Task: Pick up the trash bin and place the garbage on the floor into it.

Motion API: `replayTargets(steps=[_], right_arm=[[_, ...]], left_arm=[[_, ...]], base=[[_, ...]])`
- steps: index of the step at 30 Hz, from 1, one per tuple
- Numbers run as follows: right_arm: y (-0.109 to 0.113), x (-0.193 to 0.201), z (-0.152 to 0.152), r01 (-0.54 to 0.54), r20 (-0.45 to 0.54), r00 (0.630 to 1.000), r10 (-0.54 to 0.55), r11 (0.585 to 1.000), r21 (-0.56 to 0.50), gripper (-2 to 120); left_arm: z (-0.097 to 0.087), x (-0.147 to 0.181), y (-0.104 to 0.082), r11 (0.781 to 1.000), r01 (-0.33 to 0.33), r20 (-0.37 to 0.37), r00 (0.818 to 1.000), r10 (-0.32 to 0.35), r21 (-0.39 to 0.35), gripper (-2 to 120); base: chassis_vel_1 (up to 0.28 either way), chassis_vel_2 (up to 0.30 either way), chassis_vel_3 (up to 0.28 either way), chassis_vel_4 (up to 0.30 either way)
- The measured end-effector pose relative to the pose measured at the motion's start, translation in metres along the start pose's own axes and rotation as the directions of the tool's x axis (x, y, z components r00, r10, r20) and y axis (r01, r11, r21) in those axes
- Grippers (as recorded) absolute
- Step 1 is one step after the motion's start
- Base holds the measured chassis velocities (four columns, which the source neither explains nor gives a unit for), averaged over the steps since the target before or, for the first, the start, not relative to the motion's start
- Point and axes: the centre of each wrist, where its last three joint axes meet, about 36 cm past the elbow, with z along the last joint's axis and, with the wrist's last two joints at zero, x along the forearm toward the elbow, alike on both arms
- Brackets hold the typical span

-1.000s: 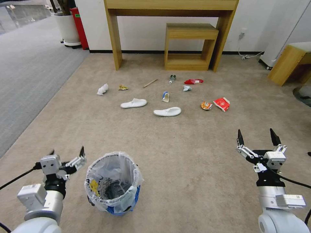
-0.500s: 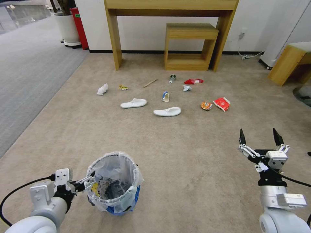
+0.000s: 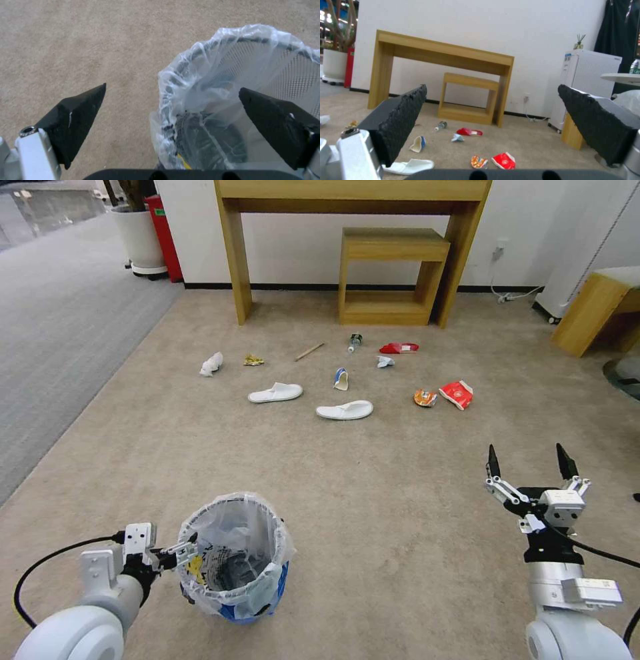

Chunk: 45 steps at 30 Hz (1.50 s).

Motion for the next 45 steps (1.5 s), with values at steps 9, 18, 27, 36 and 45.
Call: replayTargets(steps=[9, 18, 27, 36, 45], right_arm=[[0.005, 0.001, 0.004, 0.006, -0.012, 1.0, -0.006, 1.0, -0.001, 100], [0.004, 0.002, 0.0, 0.004, -0.008, 1.0, -0.004, 1.0, 0.006, 100], [-0.004, 0.001, -0.004, -0.001, 0.002, 1.0, 0.001, 1.0, 0.018, 100], [-0.002, 0.001, -0.005, 0.005, 0.001, 1.0, -0.005, 1.0, 0.014, 100], [-0.003, 0.0, -0.003, 0.004, -0.002, 1.0, -0.004, 1.0, 0.015, 100]], left_arm=[[0.006, -0.021, 0.004, 1.0, 0.006, -0.029, 1.0, -0.006, 0.0, 100], [0.016, -0.034, -0.005, 1.0, -0.016, -0.062, 0.998, 0.015, -0.006, 100], [0.029, -0.045, -0.014, 0.999, -0.046, -0.097, 0.994, 0.045, -0.011, 100], [0.035, -0.057, -0.015, 0.999, -0.042, -0.114, 0.993, 0.042, -0.005, 100], [0.039, -0.063, -0.016, 0.999, -0.045, -0.124, 0.991, 0.044, -0.007, 100]], base=[[0.0, 0.0, 0.0, 0.0], [0.0, 0.0, 0.0, 0.0], [0.0, 0.0, 0.0, 0.0], [0.0, 0.0, 0.0, 0.0], [0.0, 0.0, 0.0, 0.0]])
